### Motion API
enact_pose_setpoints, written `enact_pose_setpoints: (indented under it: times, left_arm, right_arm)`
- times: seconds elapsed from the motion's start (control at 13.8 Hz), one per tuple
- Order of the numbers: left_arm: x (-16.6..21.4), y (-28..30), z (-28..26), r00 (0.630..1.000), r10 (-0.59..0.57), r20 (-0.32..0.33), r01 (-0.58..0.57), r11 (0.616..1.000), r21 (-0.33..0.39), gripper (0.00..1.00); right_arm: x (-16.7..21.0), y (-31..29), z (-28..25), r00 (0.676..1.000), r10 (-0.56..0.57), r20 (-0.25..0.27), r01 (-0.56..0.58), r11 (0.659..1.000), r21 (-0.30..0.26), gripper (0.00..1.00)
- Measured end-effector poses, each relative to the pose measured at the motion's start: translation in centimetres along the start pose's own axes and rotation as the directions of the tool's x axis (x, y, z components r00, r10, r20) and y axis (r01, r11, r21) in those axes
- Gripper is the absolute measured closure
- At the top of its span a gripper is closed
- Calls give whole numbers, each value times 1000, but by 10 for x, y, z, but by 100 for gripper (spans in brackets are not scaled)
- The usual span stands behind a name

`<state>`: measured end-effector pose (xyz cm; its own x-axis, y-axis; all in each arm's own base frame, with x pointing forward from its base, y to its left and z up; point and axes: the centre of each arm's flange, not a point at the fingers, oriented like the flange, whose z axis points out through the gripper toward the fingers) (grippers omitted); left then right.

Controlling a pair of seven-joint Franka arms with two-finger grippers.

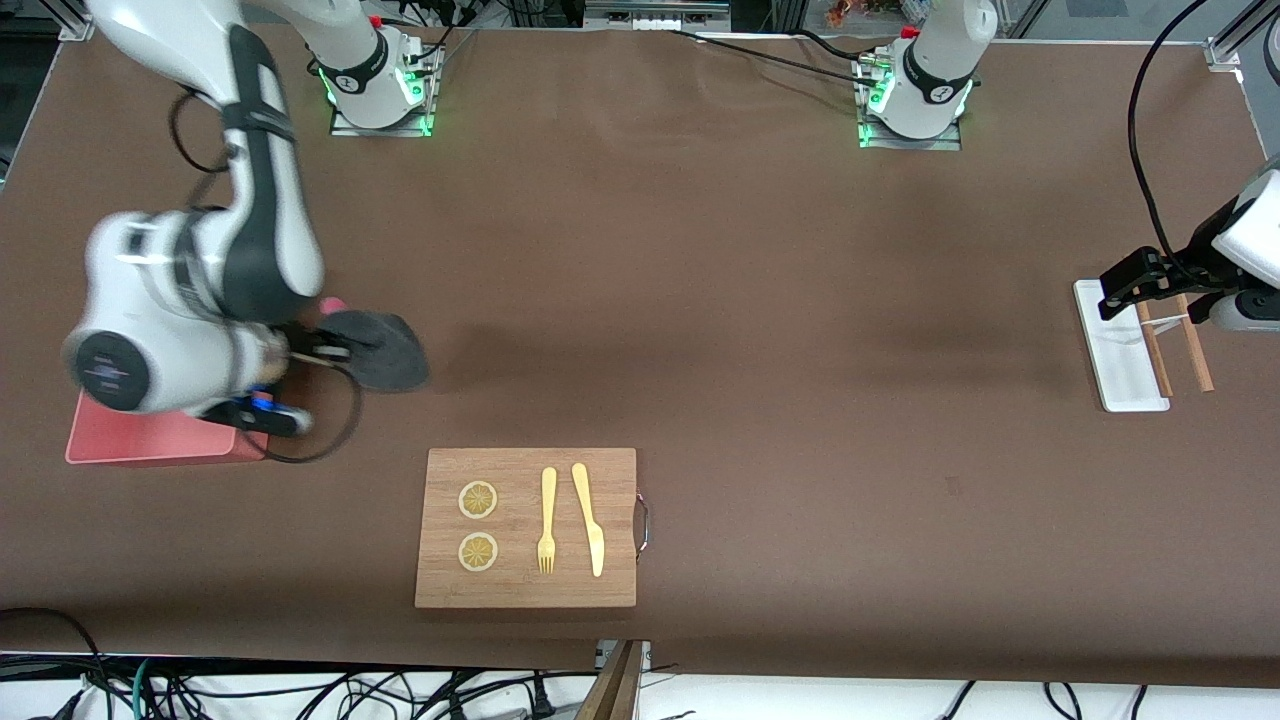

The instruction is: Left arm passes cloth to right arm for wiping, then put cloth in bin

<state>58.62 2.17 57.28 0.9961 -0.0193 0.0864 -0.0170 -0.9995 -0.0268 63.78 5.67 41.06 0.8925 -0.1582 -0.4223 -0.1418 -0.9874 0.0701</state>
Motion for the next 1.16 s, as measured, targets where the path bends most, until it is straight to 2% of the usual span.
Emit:
enact_pose_setpoints:
  times: [0.22, 0.51, 0.65, 0.8, 0.95, 1.16]
  left_arm:
    - [0, 0, 1, 1000, 1, 1, -1, 1000, 0, 0]
    - [1, 0, 0, 1000, 1, 0, -1, 1000, 0, 0]
    - [1, 0, 0, 1000, 0, -1, 0, 1000, 0, 0]
    - [1, 0, 0, 1000, 1, -1, -1, 1000, 0, 0]
    - [1, 1, 0, 1000, 1, -1, -1, 1000, 0, 0]
    - [1, 1, -1, 1000, 1, -2, -1, 1000, 0, 0]
  right_arm:
    - [-12, 85, -23, 997, -73, 21, 73, 997, -16, 98]
    - [-24, 160, -38, 985, -164, 48, 169, 979, -114, 98]
    - [-22, 197, -40, 978, -204, 39, 208, 969, -133, 98]
    - [-9, 243, -31, 968, -252, 15, 251, 957, -148, 98]
    - [7, 273, -7, 965, -263, 15, 262, 953, -151, 98]
    - [40, 267, 36, 962, -272, 5, 270, 953, -141, 98]
